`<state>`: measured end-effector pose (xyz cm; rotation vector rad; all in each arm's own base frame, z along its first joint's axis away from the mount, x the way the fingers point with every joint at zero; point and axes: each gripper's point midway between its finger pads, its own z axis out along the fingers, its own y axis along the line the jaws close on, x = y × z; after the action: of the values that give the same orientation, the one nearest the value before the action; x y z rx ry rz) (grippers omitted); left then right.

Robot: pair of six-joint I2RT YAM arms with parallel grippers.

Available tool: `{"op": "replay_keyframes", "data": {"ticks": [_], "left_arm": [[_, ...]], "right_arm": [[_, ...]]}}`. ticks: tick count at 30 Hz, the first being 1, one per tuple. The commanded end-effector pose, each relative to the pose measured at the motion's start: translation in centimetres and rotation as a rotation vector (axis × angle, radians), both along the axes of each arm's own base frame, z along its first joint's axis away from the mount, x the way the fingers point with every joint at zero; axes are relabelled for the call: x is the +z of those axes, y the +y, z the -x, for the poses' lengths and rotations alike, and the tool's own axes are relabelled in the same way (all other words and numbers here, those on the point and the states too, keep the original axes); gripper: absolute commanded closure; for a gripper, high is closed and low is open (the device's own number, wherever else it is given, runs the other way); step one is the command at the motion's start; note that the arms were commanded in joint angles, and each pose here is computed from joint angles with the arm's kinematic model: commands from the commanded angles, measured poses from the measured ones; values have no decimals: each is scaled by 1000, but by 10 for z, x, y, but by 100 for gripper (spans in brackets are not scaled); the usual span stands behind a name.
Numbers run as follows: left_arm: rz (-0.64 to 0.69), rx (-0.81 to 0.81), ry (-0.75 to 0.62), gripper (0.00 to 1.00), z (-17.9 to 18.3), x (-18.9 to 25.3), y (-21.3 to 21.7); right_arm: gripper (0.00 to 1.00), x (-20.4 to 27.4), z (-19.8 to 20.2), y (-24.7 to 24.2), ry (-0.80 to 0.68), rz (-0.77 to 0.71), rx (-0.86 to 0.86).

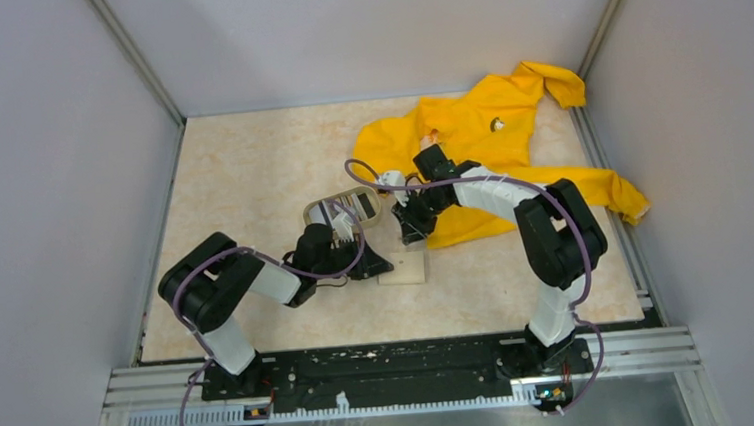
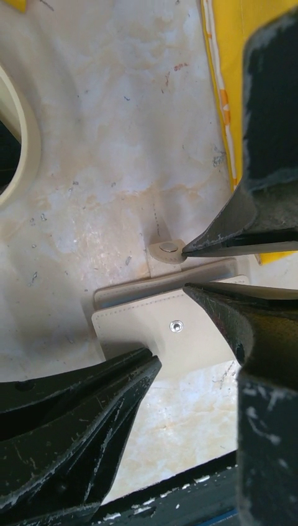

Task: Put the credit cards into the card holder
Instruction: Close the card holder at the center of the board.

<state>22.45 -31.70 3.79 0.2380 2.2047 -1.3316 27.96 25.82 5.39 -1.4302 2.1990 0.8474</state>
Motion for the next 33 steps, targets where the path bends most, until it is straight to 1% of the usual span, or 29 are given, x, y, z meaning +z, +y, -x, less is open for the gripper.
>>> {"op": "replay_keyframes", "data": {"ticks": [1, 7, 14, 17, 21, 28, 33], "left_arm": [[4, -13, -7, 84, -2, -2, -2], [7, -19, -5, 85, -2, -1, -2], [10, -23, 2, 85, -1, -1, -4], [13, -29, 8, 85, 0, -2, -4], [16, -35, 10, 85, 0, -2, -5], [17, -38, 11, 85, 0, -2, -6], [21, -40, 14, 85, 1, -2, -6]], "right_arm": [[77, 11, -12, 7, -72, -17, -7], [67, 23, -25, 0, -160, 9, -51], [68, 18, -22, 6, -122, -18, -32], [70, 19, -19, 12, -97, -49, -21], [75, 18, -18, 13, -91, -54, -18], [88, 17, -15, 15, -68, -62, -5], [90, 13, -12, 15, -53, -57, 0]]}}
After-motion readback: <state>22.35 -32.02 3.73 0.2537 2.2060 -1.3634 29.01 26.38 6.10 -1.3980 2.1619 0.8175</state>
